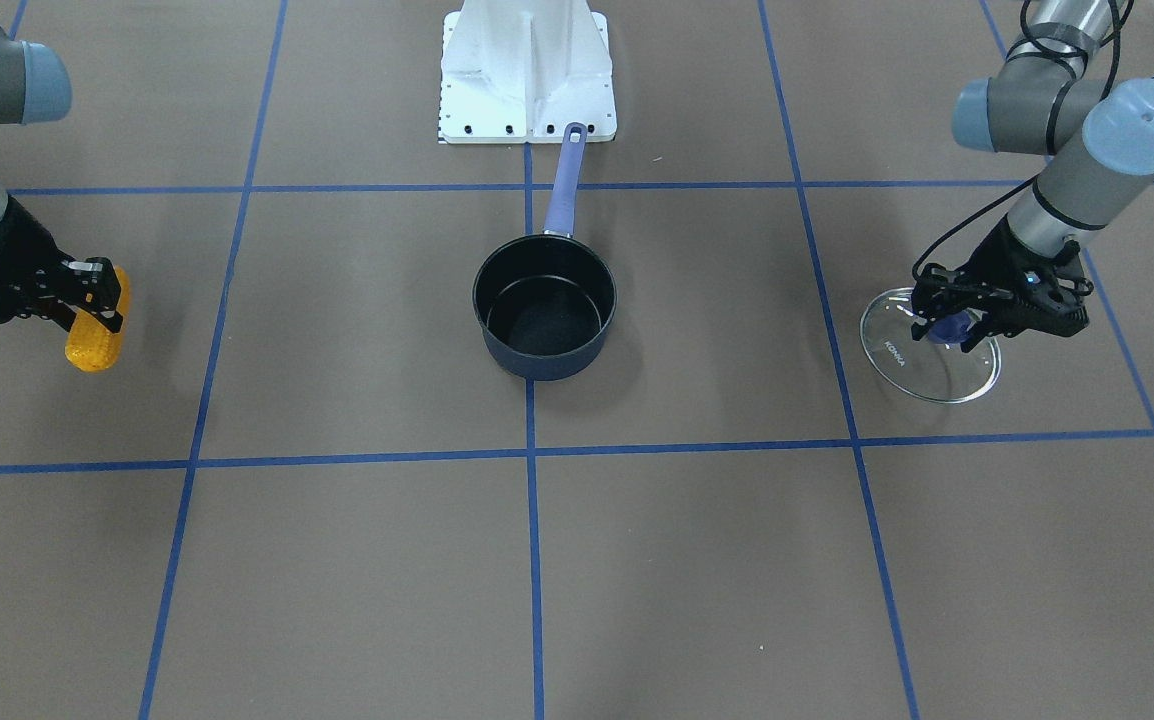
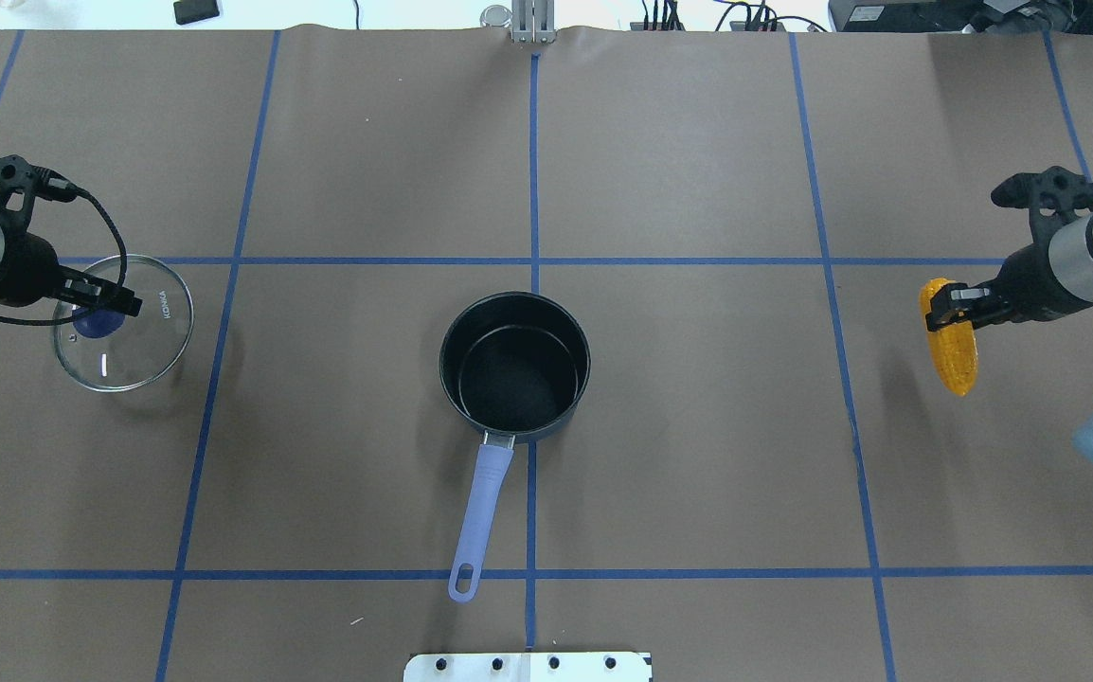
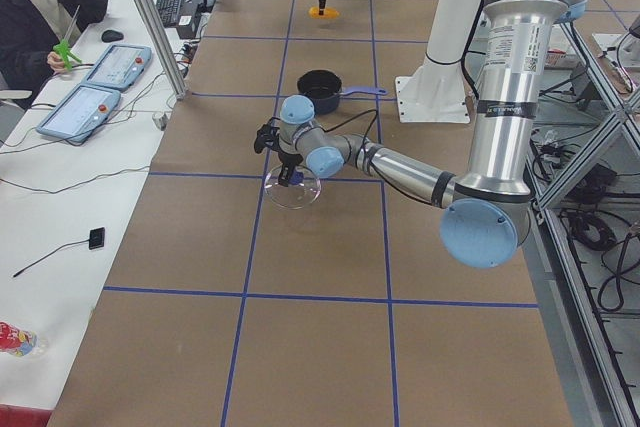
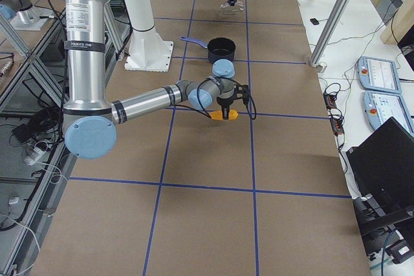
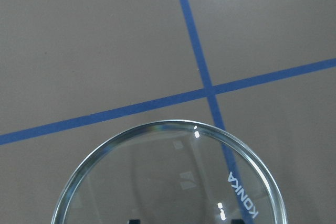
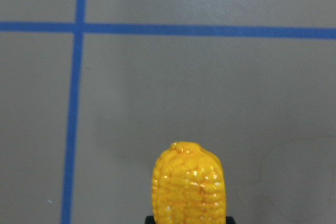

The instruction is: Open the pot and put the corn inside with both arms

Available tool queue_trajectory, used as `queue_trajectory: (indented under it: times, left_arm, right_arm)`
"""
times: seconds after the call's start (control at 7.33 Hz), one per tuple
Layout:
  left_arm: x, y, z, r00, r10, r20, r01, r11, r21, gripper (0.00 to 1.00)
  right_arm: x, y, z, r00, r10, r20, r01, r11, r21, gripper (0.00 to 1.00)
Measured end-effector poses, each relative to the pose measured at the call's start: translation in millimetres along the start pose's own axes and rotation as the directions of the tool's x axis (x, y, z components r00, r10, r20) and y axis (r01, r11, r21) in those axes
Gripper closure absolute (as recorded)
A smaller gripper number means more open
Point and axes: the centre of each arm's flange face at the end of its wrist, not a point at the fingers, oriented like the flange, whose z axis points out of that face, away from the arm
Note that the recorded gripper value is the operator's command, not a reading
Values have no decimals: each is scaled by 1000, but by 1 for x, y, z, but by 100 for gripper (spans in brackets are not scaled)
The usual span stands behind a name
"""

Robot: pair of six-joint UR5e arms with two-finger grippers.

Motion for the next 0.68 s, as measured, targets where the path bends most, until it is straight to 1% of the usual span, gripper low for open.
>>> queue_trajectory:
  times: [0.14, 0.27, 0.41, 0.55, 0.68]
  left_arm:
    - [-12, 5, 8, 1000, 11, 0, -11, 1000, 2, 53]
    - [-21, 9, 11, 1000, 21, 3, -21, 1000, 0, 44]
    - [-27, 12, 11, 1000, 27, 8, -27, 1000, -2, 24]
    - [-29, 12, 10, 1000, 28, 10, -28, 1000, -2, 10]
    - [-30, 12, 9, 1000, 28, 9, -28, 1000, -1, 10]
  right_arm:
    - [-38, -15, -25, 1000, 14, -11, -15, 1000, -7, 100]
    - [-74, -26, -48, 999, 28, -25, -29, 999, -19, 100]
    - [-102, -33, -68, 999, 39, -37, -40, 999, -29, 100]
    - [-120, -36, -82, 998, 48, -42, -49, 998, -34, 100]
    - [-136, -36, -88, 997, 63, -36, -64, 997, -36, 100]
